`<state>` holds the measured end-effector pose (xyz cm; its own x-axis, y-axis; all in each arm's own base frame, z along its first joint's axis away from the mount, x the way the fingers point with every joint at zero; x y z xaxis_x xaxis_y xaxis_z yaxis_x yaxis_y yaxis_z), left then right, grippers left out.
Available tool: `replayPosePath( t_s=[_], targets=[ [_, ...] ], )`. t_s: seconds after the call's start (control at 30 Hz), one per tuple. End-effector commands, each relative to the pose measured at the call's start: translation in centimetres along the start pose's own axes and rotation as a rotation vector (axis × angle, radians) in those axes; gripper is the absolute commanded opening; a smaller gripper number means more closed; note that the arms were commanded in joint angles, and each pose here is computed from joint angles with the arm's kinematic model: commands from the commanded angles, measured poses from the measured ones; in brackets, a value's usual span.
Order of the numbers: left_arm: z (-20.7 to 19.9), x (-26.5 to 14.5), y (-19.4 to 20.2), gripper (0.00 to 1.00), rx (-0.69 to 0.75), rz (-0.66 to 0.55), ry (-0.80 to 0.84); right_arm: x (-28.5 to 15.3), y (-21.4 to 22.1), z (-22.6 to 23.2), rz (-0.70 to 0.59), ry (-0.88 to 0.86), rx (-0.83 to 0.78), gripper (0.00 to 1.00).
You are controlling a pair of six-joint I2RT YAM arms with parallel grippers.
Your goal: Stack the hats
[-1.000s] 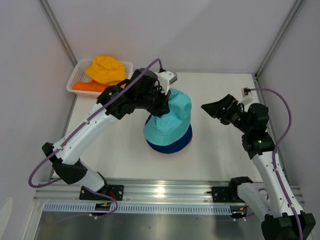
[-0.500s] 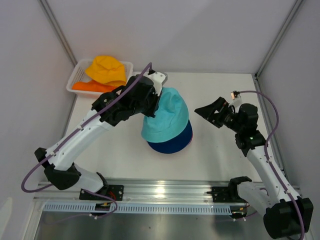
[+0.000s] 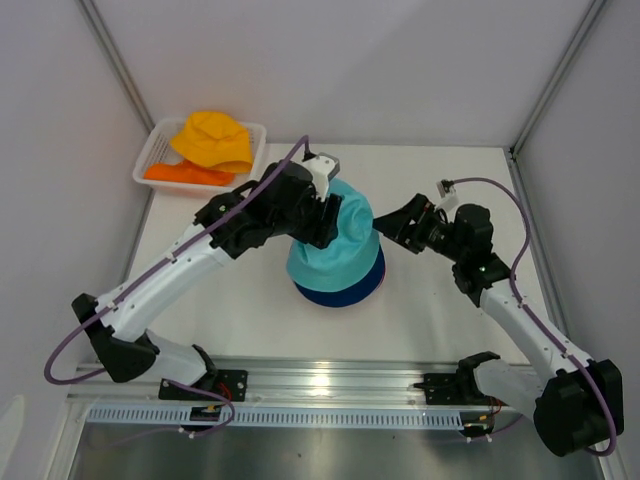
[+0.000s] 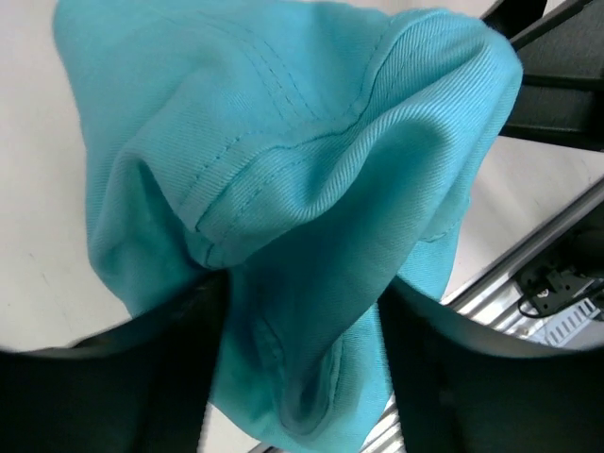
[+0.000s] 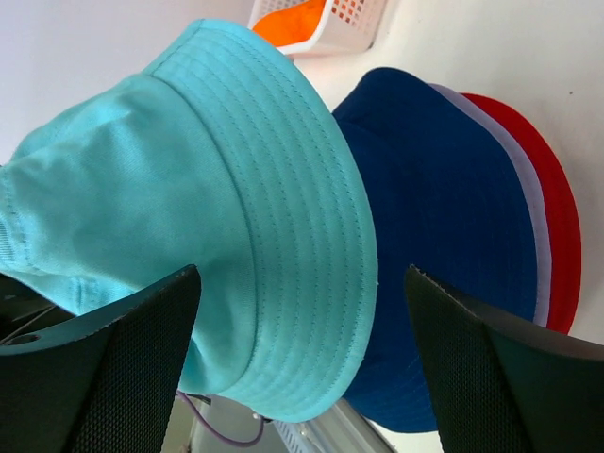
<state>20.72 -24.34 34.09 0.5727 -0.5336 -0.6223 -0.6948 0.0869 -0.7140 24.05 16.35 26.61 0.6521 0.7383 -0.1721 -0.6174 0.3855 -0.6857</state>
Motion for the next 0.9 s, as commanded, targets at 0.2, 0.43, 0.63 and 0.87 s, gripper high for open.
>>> replayPosePath(
  t_s=[0.2, 0.43, 0.63, 0.87],
  targets=[
    [0.1, -5.0, -2.9, 0.98, -0.162, -0.223, 0.047, 0.4, 0.9, -0.7, -0.033, 0.002, 0.024, 0.87],
    [0.8, -5.8, -3.6, 0.98, -0.280, -0.254, 0.139, 0.4, 1.6, -1.0, -0.062, -0.041, 0.053, 0.82],
    [0.0, -3.3, -2.6, 0.93, -0.297, -0.137, 0.203, 0.6, 2.3, -1.4, -0.065, -0.061, 0.087, 0.75],
    [1.6, -0.9, -1.8, 0.91, -0.362, -0.121, 0.114, 0.4, 2.1, -1.1, -0.084, -0.072, 0.081, 0.56]
  ],
)
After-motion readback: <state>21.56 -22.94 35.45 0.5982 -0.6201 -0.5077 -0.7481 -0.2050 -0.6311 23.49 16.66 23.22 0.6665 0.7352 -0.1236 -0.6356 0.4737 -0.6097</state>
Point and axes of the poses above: each gripper's point midway between its finger pads, its own x axis out along the fingers, its own z axis along the line the jaws close on, y = z × x, the point moved 7 cm from there along -x, back along the fingers, and after that the axes turned 13 degrees about -x, right-handed, at the moved point
